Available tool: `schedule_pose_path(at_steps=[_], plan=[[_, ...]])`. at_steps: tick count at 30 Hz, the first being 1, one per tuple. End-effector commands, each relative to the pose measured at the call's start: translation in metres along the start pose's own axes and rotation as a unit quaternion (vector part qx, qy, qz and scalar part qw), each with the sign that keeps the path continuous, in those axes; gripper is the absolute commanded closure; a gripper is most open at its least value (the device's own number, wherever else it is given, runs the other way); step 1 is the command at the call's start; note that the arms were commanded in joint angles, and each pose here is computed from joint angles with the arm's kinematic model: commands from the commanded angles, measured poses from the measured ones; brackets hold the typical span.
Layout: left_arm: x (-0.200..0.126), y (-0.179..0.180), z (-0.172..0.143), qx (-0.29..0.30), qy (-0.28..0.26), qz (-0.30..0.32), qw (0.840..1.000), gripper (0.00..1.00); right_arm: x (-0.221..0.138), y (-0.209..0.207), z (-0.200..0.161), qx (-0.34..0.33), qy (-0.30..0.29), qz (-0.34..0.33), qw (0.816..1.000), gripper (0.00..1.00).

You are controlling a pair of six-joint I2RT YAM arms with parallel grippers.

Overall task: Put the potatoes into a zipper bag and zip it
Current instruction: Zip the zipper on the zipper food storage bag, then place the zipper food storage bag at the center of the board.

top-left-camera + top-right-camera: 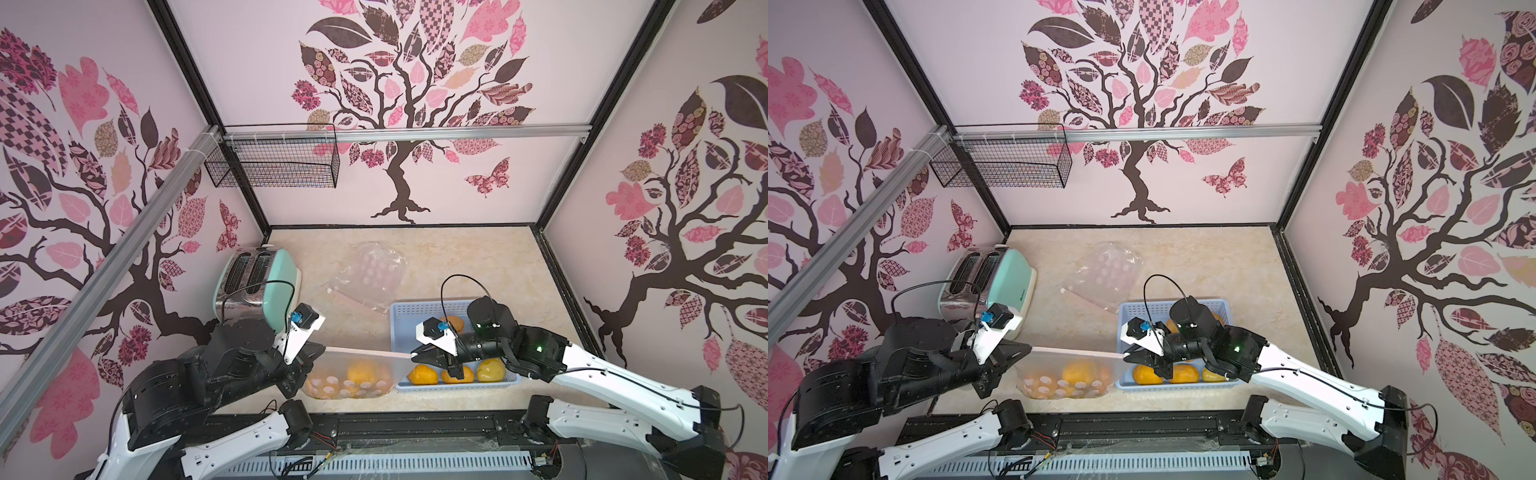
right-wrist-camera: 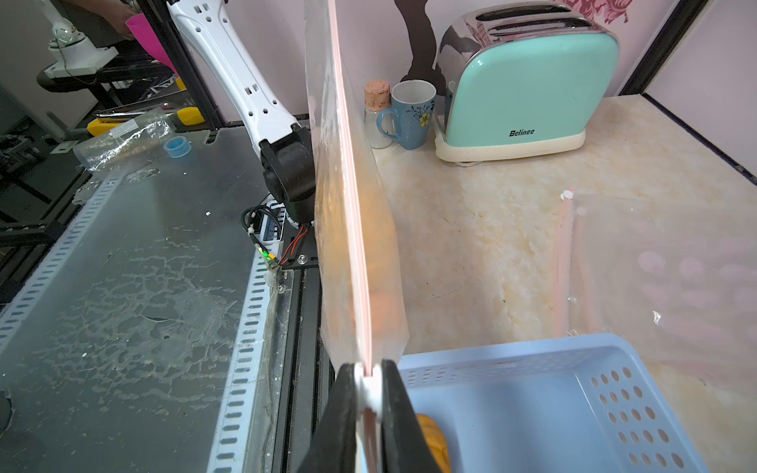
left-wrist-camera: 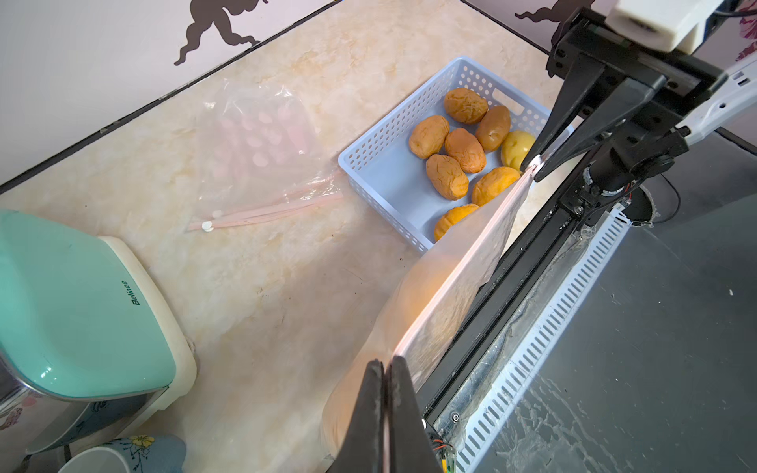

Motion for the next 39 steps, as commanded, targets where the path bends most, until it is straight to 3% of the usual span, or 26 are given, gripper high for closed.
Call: schedule_pose_path(at_steps=[1,16,21,24,25,28,30,32,35,39], plan=[[-0.008,0.007,-0.005,-0.007,-0.006,0.035,0.999,1.0,-0.004,-0.005,-0.025,0.038,0.061,-0.029,0.997,0.9],[-0.003,0.006,-0.005,-0.009,-0.007,0.032,0.999,1.0,-0.004,-0.006,-0.011,0.036,0.043,-0.034,0.998,0.9],[-0.001,0.008,0.001,-0.021,-0.026,0.043,0.999,1.0,-0.003,-0.008,0.018,0.04,-0.003,-0.031,0.999,0.91],[-0.005,0.018,0.005,-0.041,-0.046,0.093,0.994,1.0,0.001,-0.011,0.043,0.055,-0.036,-0.034,0.997,0.91],[-0.006,0.021,0.005,-0.047,-0.052,0.113,0.991,0.97,0.003,-0.013,0.051,0.06,-0.044,-0.034,0.997,0.92],[-0.008,0.032,0.005,-0.066,-0.069,0.171,0.981,0.6,0.01,-0.023,0.081,0.063,-0.076,-0.053,0.994,0.92],[-0.008,0.036,0.003,-0.076,-0.077,0.199,0.974,0.48,0.016,-0.035,0.098,0.067,-0.089,-0.086,0.99,0.92],[-0.007,0.039,0.0,-0.083,-0.084,0.218,0.969,0.43,0.018,-0.053,0.115,0.078,-0.102,-0.116,0.985,0.92],[-0.01,0.042,-0.005,-0.1,-0.103,0.235,0.961,0.42,0.017,-0.094,0.133,0.103,-0.129,-0.161,0.973,0.93],[-0.004,0.037,-0.012,-0.11,-0.13,0.207,0.963,0.41,0.003,-0.149,0.15,0.125,-0.164,-0.197,0.959,0.93]])
Point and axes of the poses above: each gripper's point midway between its finger pads, its own x axis out along the fingers, its own y axis along the line the jaws close on, z = x × y, the point moved 8 cm from there along -x, back along the fingers, and after that the axes turned 9 degrees about x, right-handed, at the moved point
